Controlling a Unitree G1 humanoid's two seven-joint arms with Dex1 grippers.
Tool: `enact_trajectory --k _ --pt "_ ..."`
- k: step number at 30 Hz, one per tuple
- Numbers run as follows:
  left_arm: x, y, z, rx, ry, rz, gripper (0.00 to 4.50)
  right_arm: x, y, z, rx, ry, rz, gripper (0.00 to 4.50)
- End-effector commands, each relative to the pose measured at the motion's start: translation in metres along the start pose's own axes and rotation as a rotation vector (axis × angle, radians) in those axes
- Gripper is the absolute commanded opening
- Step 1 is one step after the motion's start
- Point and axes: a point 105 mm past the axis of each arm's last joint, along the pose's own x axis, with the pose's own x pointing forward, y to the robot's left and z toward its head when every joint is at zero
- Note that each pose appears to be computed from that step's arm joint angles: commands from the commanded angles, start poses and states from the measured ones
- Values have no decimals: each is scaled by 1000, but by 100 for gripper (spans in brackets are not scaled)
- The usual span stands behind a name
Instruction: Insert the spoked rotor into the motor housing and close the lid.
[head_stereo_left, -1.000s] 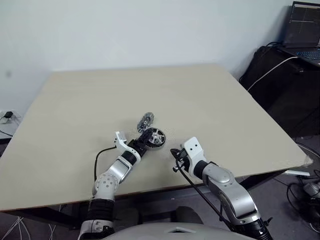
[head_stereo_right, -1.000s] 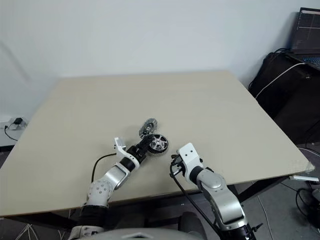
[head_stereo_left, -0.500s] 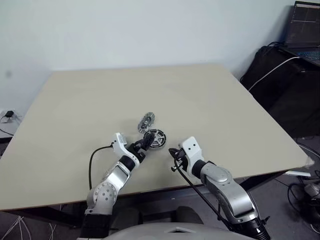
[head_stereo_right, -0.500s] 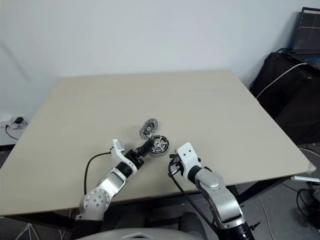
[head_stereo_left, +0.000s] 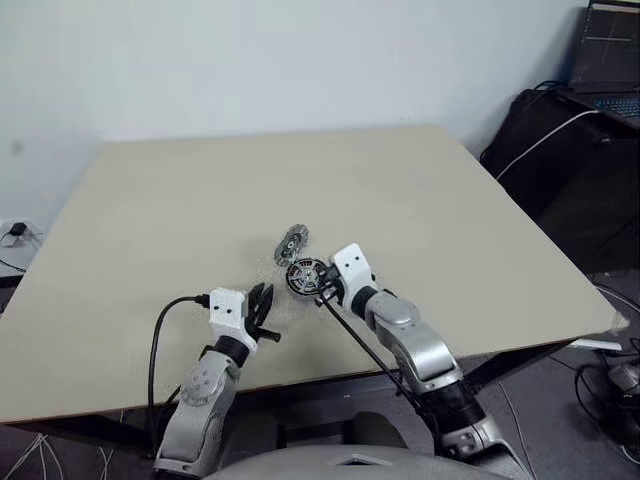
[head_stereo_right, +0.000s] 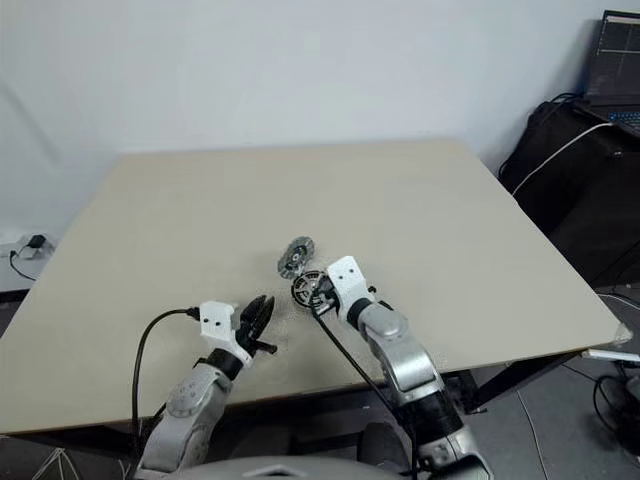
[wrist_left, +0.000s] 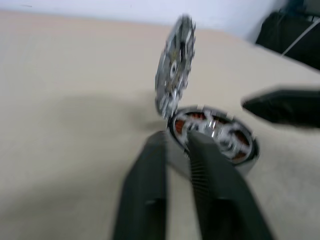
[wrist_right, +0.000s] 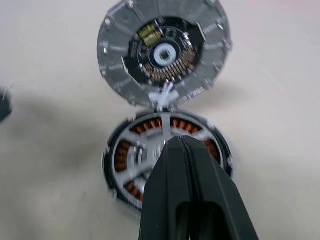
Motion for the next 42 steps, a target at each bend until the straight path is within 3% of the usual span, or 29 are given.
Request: enact_trajectory --k 1,6,14,22,25,30,42 --pt "0 -4 12 123 -68 -25 2 12 1 19 -26 -54 6 0" --pt "-3 -8 8 134 -66 -25 2 26 5 17 -21 -28 37 0" --pt "-2 -13 7 104 -70 -38 2 33 1 -15 -28 95 47 0" --pt "2 -15 10 108 -82 -52 2 10 17 20 -173 9 246 0" --pt "4 -17 10 106 -86 -62 0 -5 19 22 -300 56 346 61" --pt "5 -17 9 104 -86 -65 0 -17 16 16 -475 166 449 226" --pt "4 -18 8 86 -95 -46 0 1 9 7 -632 310 524 226"
